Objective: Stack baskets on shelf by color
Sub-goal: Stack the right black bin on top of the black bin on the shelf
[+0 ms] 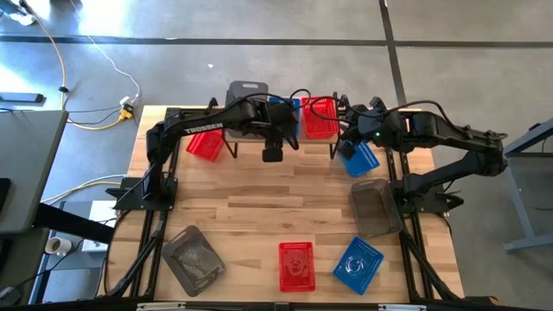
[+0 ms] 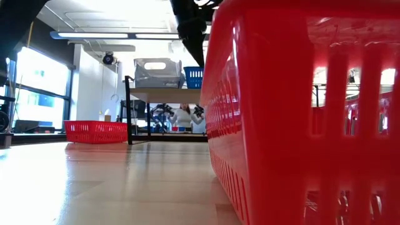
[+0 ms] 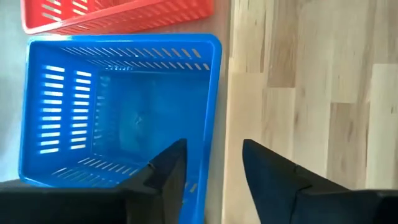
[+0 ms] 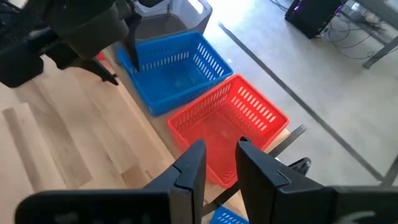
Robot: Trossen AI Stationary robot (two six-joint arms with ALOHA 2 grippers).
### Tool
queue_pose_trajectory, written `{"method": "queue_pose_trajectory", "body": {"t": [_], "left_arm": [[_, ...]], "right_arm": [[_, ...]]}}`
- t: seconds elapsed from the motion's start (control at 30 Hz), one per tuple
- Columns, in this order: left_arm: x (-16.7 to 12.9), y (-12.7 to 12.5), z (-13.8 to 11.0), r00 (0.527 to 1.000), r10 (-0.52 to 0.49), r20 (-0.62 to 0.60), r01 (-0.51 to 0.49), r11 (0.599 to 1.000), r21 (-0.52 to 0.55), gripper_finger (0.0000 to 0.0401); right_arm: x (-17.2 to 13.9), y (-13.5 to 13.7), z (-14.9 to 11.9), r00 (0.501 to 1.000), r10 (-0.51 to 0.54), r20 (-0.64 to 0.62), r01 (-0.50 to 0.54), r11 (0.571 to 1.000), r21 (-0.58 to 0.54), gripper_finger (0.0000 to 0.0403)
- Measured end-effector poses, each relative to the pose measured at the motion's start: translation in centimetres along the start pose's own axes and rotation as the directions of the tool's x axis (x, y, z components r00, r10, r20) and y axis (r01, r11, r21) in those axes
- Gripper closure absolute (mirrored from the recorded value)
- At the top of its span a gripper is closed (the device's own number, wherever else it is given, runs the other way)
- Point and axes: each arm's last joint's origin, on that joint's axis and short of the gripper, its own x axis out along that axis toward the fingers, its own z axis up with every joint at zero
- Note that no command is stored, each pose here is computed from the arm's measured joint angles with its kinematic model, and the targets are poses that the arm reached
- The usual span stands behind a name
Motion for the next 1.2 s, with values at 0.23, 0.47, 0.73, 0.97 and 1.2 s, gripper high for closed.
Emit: {"method": "queue_pose_trajectory", "body": {"t": [0.23,0.47,0.73,0.97,1.2], "left_arm": [[-1.1,0.2,-0.3,1.000,0.014,0.004,-0.014,0.999,-0.046,0.0229],[-4.0,0.1,-0.8,0.997,0.049,0.052,-0.046,0.997,-0.059,0.0229],[-9.9,-0.2,-2.6,0.983,0.081,0.163,-0.056,0.987,-0.150,0.0229],[-15.0,-1.5,-4.3,0.957,0.070,0.281,-0.008,0.977,-0.215,0.0229],[-17.3,-3.7,-6.6,0.958,0.011,0.288,0.047,0.980,-0.193,0.0229]], "right_arm": [[-0.9,-0.5,-0.1,1.000,0.017,0.025,-0.018,0.999,0.048,0.0327],[-2.0,-1.3,-0.3,0.998,0.038,0.054,-0.046,0.988,0.147,0.0327],[-2.7,-1.9,-1.6,0.997,0.062,-0.046,-0.049,0.965,0.256,0.0327],[-2.8,-2.4,-3.3,0.980,0.014,-0.199,0.063,0.924,0.376,0.0327],[-2.3,-1.9,-5.2,0.925,0.087,-0.370,0.129,0.845,0.520,0.0327]]}}
